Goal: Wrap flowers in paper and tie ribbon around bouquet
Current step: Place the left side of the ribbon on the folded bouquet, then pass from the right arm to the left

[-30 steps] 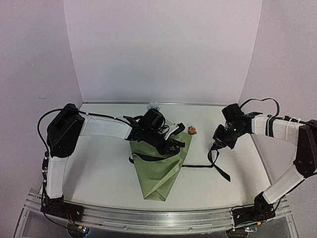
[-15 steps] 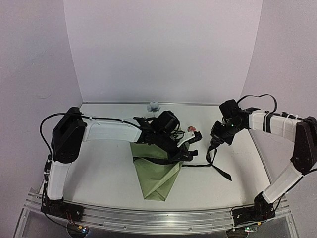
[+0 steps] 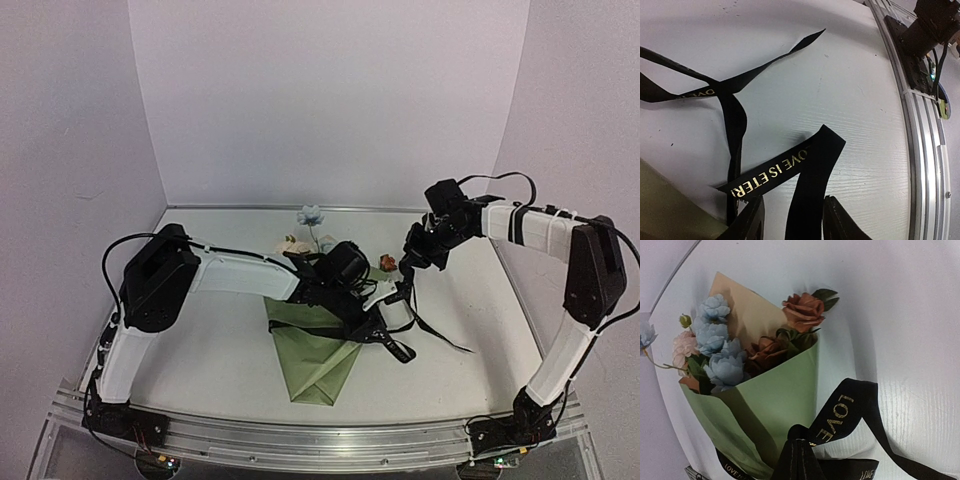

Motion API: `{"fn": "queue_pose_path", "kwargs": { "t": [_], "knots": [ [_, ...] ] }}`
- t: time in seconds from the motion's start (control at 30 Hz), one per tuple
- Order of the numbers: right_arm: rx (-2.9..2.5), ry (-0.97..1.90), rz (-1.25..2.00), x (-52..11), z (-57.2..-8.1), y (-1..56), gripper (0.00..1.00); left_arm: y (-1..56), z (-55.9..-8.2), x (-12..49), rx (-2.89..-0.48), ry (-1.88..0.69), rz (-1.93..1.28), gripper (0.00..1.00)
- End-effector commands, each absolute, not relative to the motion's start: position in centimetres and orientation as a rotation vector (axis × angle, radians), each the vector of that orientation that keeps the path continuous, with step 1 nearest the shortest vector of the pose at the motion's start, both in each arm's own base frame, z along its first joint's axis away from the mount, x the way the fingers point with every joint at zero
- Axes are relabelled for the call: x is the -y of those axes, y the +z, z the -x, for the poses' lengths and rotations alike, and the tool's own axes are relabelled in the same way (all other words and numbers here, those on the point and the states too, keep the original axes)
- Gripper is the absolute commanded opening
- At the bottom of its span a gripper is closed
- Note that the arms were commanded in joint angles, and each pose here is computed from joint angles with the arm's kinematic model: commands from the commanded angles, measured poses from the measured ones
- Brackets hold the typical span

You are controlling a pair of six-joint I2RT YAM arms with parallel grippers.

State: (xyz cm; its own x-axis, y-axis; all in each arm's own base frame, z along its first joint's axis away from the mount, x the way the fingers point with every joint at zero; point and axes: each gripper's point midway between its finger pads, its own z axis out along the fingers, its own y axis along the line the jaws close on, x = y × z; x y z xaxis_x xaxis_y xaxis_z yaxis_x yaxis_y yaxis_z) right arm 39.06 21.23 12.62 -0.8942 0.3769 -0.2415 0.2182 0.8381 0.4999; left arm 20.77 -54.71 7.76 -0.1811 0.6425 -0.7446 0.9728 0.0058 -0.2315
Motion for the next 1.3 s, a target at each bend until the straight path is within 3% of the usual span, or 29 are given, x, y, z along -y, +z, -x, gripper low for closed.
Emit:
{"fn": "queue_pose_path", "kwargs": {
  "t": [0.0,0.23,0.53,0.97,1.27],
  "knots": [
    [-2.651,0.734,-0.296,-22.8,-38.5,15.2,0.00,16.5,-24.0,54.3,-1.739,-1.105,-1.363,0.55],
    [-2.609,0.774,-0.073,-24.9,-37.1,17.5,0.00,24.8,-26.8,49.2,-1.688,-1.302,-1.005,0.62],
    [-2.488,0.986,0.268,-30.5,-33.6,22.1,0.00,22.2,-30.3,43.0,-1.781,-1.245,-0.845,0.57],
    [-2.400,1.082,0.342,-31.9,-31.4,24.5,0.00,19.7,-31.1,45.9,-1.553,-1.226,-1.050,0.50],
    [-2.399,1.050,0.339,-31.1,-30.6,24.4,0.00,18.0,-29.9,49.2,-1.508,-1.217,-1.115,0.51]
  ]
}}
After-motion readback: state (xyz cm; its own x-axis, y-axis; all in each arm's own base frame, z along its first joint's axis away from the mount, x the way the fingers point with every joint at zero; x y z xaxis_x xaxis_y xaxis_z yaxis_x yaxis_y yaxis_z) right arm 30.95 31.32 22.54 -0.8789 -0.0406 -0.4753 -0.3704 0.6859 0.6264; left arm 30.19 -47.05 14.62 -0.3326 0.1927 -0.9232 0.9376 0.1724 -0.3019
